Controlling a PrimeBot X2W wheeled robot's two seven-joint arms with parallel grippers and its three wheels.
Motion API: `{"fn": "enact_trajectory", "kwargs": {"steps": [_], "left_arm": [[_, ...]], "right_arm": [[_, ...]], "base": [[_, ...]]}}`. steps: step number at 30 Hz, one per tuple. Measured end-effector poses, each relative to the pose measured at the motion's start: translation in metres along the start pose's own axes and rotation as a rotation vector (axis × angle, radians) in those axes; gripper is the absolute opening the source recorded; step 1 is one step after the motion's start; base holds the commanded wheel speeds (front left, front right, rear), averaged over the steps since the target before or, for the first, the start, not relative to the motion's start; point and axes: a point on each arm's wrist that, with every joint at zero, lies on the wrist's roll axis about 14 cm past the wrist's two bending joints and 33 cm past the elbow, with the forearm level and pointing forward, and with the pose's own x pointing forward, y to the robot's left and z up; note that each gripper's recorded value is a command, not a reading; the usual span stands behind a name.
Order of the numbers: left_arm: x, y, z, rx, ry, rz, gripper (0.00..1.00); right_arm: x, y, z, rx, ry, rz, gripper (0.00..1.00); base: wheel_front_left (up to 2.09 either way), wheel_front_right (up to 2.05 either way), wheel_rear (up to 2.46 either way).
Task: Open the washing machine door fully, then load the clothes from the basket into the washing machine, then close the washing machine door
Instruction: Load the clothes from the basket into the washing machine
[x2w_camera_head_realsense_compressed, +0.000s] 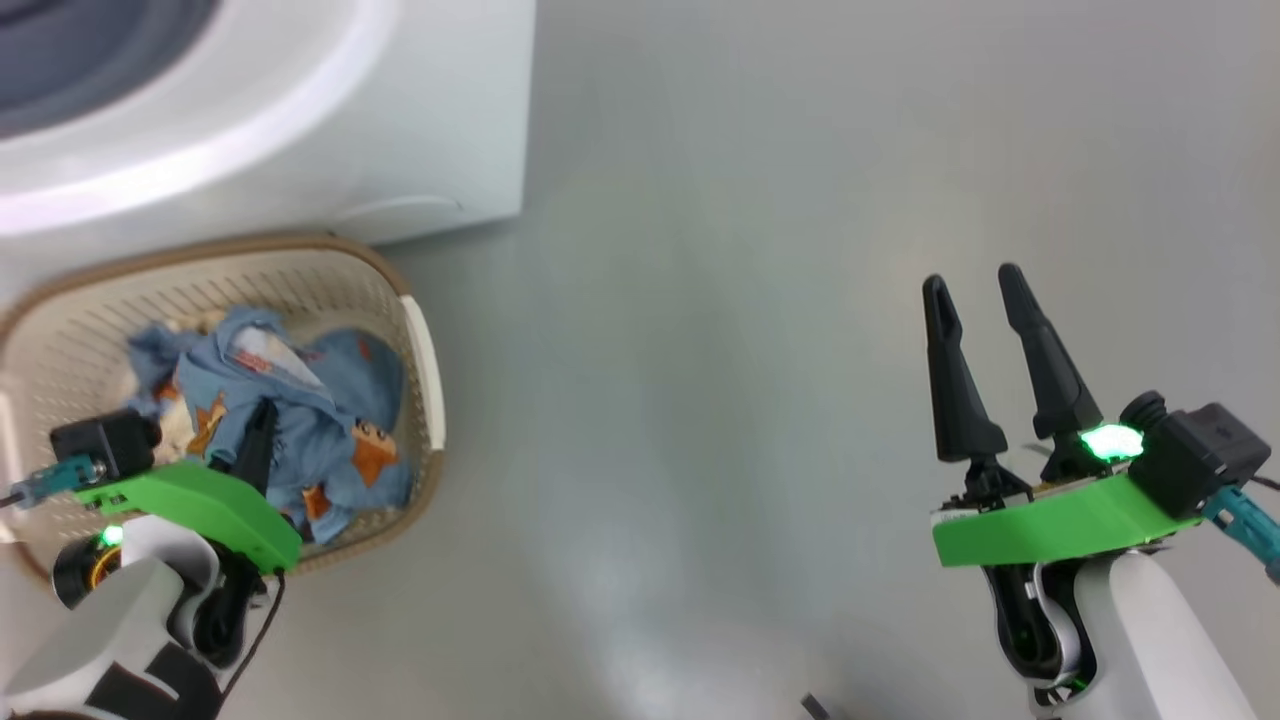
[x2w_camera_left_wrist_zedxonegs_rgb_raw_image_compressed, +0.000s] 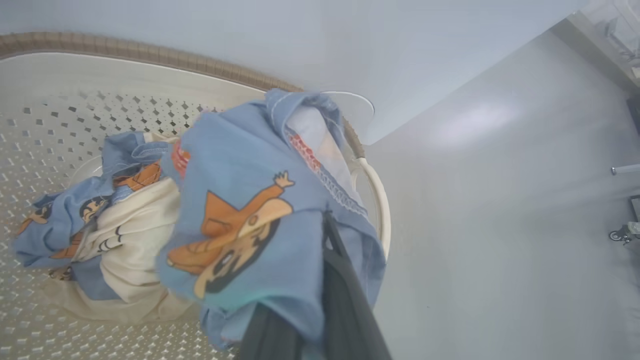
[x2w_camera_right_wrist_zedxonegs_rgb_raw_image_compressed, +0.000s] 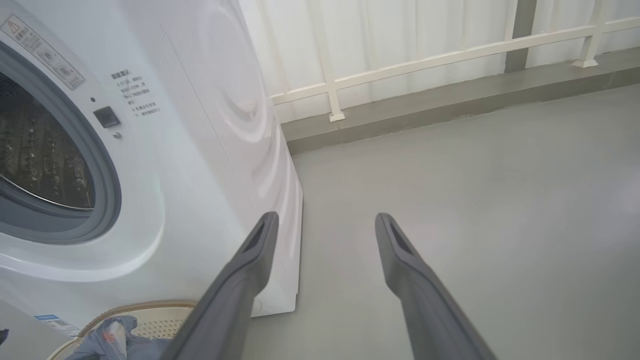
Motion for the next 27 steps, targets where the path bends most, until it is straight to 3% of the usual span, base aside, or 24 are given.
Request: {"fn": "enact_trajectory", "kwargs": {"steps": [7,20,27], "left_arm": [[-0.037,-0.011,0.054,0.015,-0.171,-0.011,0.00],[-0.122,-0.021,0.095,0.081,-0.429,-0.005,0.00],[-0.171,-0.022,0.095,0.115,-0.549,0.021,0.00]], "right_arm": [[-0.016,0.006,0.016,-0.009,-0.027,0.023,1.00],[-0.043,0.022,0.032,0.011,-0.062,0.073,1.00],[-0.060,0.025,0.039,0.012,-0.076,0.091,1.00]], "base": [[0.00,0.00,0.00],[0.00,0.00,0.00],[0.00,0.00,0.00]]}}
